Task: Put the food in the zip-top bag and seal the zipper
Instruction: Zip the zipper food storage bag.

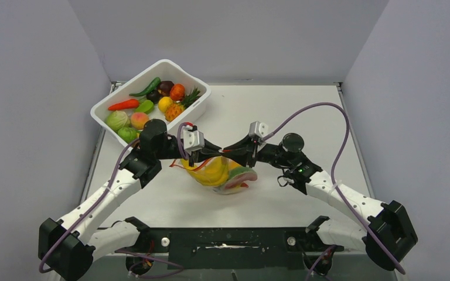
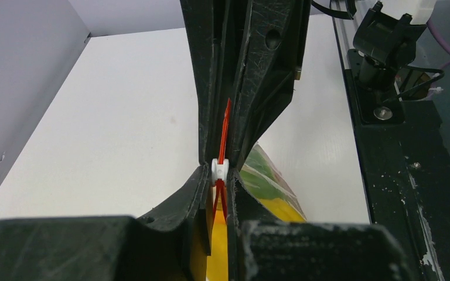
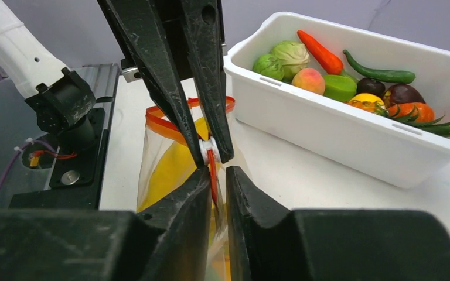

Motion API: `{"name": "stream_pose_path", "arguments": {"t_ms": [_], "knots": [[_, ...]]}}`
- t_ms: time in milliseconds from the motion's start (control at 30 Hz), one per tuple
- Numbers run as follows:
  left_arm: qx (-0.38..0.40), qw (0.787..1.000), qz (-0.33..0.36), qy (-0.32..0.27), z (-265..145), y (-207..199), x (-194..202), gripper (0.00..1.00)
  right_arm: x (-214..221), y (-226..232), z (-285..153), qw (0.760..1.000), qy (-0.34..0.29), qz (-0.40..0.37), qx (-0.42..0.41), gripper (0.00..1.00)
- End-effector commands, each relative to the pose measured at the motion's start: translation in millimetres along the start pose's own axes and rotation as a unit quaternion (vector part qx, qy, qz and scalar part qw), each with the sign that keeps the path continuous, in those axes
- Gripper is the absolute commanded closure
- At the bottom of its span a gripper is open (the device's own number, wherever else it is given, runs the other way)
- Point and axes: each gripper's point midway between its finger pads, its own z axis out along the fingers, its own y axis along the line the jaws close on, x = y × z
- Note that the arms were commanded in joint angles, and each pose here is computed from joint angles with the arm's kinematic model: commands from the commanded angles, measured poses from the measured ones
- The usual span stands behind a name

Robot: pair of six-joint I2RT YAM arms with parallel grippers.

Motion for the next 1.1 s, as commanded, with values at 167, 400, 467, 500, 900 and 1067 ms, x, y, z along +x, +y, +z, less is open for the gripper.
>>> {"name": "stream_pose_path", "arguments": {"t_ms": [167,400,467,500,900,1067], "knots": [[-0.001,0.999,0.035,-0.027,-4.3,-1.2,-19.7,1.0,-32.4,-1.9,-1.0,0.997,-0.05,-0.05,0.02,1.0],[-0.019,0.999,0.04,-0.025,-11.9,-1.2,-19.0,1.0,-35.0,-5.4,-13.7,0.995,-0.066,-0.052,0.052,1.0],[-0.019,0.999,0.043,-0.024,-12.9,-0.9,-19.8,1.0,-37.0,-7.3,-16.2,0.994,-0.071,-0.052,0.061,1.0],[-0.021,0.999,0.043,-0.023,-13.6,-0.3,-20.5,1.0,-38.6,-8.3,-18.2,0.994,-0.075,-0.051,0.068,1.0],[-0.026,0.998,0.061,0.005,-14.1,11.3,-21.5,1.0,-40.0,-18.2,-47.8,0.985,-0.094,-0.05,0.138,1.0],[-0.026,0.998,0.059,0.009,-15.4,11.1,-20.4,1.0,-38.5,-31.4,-58.2,0.979,-0.087,-0.045,0.177,1.0]]}}
